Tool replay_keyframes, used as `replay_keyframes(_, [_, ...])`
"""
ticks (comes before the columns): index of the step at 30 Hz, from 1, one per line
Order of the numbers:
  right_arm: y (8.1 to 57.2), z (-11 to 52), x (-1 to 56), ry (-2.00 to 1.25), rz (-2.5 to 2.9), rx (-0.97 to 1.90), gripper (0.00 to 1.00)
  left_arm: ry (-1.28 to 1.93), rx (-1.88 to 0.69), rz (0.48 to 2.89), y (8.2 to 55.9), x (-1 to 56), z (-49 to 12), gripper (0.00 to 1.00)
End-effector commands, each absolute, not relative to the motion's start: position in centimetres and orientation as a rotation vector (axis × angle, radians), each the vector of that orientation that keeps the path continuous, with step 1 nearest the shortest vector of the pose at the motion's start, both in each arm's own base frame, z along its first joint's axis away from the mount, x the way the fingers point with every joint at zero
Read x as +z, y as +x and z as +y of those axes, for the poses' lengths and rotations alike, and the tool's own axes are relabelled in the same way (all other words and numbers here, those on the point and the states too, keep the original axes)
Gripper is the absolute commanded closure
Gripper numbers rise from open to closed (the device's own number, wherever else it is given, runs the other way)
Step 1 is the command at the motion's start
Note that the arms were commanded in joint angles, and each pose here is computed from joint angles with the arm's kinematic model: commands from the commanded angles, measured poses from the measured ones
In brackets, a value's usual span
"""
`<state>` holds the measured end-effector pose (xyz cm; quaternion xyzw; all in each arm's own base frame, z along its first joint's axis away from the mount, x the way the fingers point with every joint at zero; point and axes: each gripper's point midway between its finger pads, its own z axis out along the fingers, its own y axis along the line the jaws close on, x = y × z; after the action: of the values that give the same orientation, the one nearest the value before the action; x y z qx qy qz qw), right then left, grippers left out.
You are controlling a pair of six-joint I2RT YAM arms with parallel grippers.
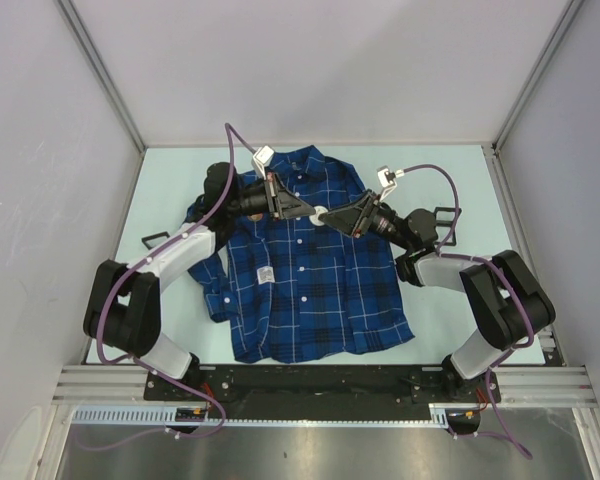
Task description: Remove the brooch from the garment
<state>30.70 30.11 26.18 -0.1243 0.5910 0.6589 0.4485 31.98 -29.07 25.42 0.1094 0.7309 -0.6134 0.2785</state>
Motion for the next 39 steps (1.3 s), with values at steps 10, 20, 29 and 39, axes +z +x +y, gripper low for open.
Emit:
replay_keyframes(10, [31.2, 30.1, 28.3, -0.293, 1.392, 1.637, 0.62, 0.375, -1.571, 1.873, 32.1, 28.3, -29.2, 1.00])
replay_keyframes(20, [31.7, 30.1, 27.8, -0.254, 1.427, 1.619, 0.66, 0.388, -1.508, 1.875, 32.3, 28.3, -29.2, 1.00])
replay_keyframes(29, [31.7, 30.2, 27.8, -0.247, 1.429, 1.623, 0.65, 0.408, -1.439, 1.883, 32.3, 28.4, -29.2, 1.00])
replay_keyframes(39, [31.7, 30.2, 27.8, -0.241, 1.430, 1.627, 0.64, 0.431, -1.354, 1.895, 32.3, 28.4, -29.2, 1.00])
